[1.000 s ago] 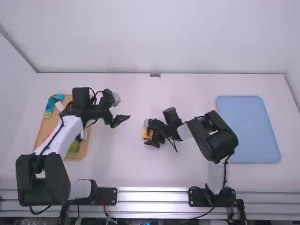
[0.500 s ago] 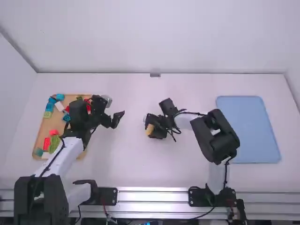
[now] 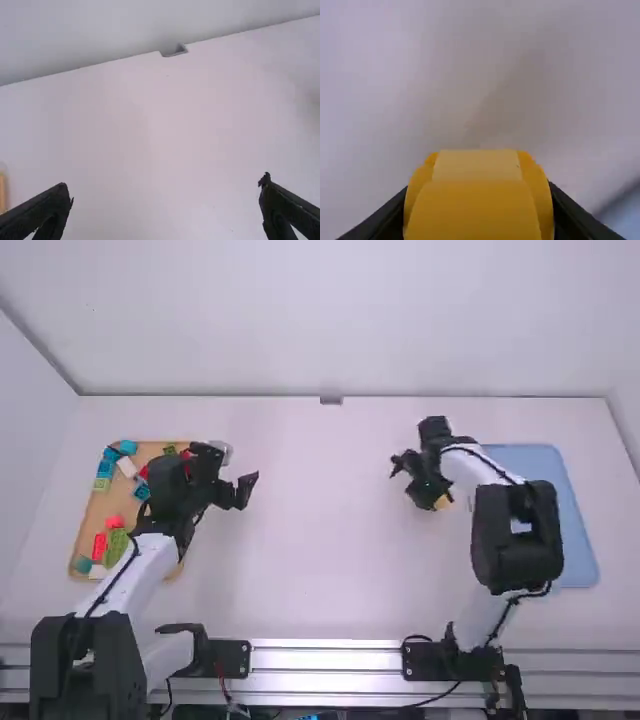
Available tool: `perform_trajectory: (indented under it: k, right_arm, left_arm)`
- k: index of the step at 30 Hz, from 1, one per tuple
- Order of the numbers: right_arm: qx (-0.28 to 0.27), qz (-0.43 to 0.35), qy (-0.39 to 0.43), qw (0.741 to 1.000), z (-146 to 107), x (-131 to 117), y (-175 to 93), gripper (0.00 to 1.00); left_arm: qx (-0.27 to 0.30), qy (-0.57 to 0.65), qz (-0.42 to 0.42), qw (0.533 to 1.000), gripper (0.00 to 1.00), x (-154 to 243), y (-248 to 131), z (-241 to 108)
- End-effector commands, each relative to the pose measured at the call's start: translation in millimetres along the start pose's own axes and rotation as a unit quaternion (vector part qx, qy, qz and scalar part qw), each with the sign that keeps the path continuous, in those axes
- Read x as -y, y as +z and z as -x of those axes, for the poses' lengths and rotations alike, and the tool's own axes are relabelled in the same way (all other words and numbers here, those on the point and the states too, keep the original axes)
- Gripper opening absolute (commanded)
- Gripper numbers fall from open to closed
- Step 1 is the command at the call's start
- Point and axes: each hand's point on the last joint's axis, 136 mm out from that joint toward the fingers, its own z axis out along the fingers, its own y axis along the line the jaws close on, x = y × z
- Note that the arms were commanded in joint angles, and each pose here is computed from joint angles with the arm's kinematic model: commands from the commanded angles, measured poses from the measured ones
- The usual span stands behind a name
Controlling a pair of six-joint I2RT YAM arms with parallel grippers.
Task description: Assemble lego blocks to make yellow taxi
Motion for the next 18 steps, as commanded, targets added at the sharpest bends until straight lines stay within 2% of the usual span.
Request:
perform_trajectory:
  k: [1, 3, 6, 8, 13, 15, 16, 18]
  right_arm:
    - [0.063, -0.005, 0.061, 0.996, -8.5, 36.0, -24.4, 0.25]
    - [0.148, 0.020, 0.093, 0.984, -11.1, 57.9, -26.4, 0.25]
    - [0.231, 0.040, 0.161, 0.959, -24.6, 81.1, -25.5, 0.25]
    - [0.254, 0.037, 0.214, 0.943, -39.7, 93.5, -20.8, 0.25]
    - [0.260, -0.027, 0.325, 0.909, -87.6, 123.2, 1.5, 0.37]
    - [0.244, -0.067, 0.383, 0.888, -112.1, 135.7, 9.8, 0.37]
    - [0.243, -0.069, 0.387, 0.887, -113.8, 136.4, 10.2, 0.38]
    - [0.216, -0.096, 0.421, 0.876, -136.9, 141.0, 16.5, 0.38]
  left_arm:
    - [0.007, -0.002, 0.009, 1.000, 0.99, -3.1, -3.7, 3.3]
    - [0.009, -0.001, 0.009, 1.000, 0.99, -2.6, -3.4, 4.2]
    - [0.009, 0.001, 0.006, 1.000, 0.99, -0.7, -2.9, 4.8]
    - [0.011, 0.001, 0.006, 1.000, 0.99, -0.8, -2.9, 5.3]
    - [0.021, 0.005, 0.008, 1.000, 0.99, -1.7, -3.1, 10.7]
    - [0.029, -0.009, 0.009, 0.999, 0.99, -2.2, -3.3, 14.8]
    - [0.030, -0.010, 0.008, 0.999, 0.99, -2.2, -3.3, 15.0]
    - [0.031, -0.024, 0.011, 0.999, 0.99, -3.2, -3.4, 15.7]
